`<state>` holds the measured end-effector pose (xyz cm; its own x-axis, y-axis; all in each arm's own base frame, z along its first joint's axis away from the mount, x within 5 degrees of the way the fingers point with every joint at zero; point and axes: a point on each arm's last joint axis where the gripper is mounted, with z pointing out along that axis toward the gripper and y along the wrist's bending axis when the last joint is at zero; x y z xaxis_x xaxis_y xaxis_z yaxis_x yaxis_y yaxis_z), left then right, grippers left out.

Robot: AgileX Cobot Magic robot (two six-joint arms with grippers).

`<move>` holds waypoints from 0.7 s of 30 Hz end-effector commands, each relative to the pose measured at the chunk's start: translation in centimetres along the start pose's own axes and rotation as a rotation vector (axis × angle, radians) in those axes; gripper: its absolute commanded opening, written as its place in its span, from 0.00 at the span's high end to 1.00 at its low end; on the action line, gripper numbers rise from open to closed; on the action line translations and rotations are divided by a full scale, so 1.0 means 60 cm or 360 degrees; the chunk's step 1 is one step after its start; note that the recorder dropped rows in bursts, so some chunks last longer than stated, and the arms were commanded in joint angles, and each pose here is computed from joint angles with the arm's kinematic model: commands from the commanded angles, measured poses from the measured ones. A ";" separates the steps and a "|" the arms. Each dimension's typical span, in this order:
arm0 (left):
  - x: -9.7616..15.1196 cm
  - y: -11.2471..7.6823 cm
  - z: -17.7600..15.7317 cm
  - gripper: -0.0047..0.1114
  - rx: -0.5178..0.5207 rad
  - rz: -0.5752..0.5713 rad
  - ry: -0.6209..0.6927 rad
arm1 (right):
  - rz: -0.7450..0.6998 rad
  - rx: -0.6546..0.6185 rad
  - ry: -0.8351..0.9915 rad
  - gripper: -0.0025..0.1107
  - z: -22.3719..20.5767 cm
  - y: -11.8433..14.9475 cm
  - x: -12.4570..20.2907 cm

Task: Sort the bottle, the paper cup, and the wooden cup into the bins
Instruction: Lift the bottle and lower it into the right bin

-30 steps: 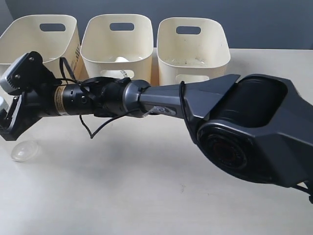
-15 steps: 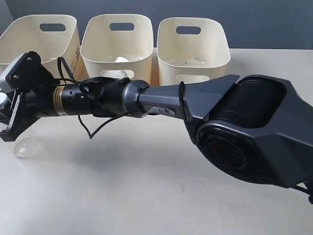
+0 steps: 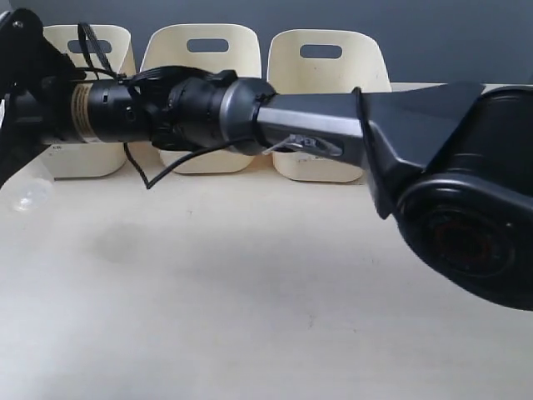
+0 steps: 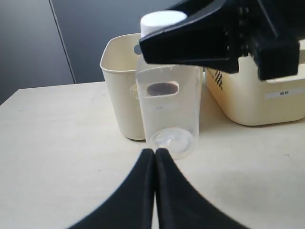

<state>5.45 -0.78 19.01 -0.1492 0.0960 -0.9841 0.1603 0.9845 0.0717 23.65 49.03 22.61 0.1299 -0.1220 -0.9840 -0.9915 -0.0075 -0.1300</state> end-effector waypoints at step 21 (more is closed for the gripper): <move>-0.003 0.000 0.000 0.96 0.0003 -0.0001 -0.0019 | -0.0033 0.0901 -0.0004 0.98 -0.420 -0.124 -0.112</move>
<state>5.45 -0.78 19.01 -0.1492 0.0960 -0.9841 0.1603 0.9845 0.0717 28.82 26.58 33.20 0.1728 -0.1156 -0.9782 -0.8617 0.4633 -0.2069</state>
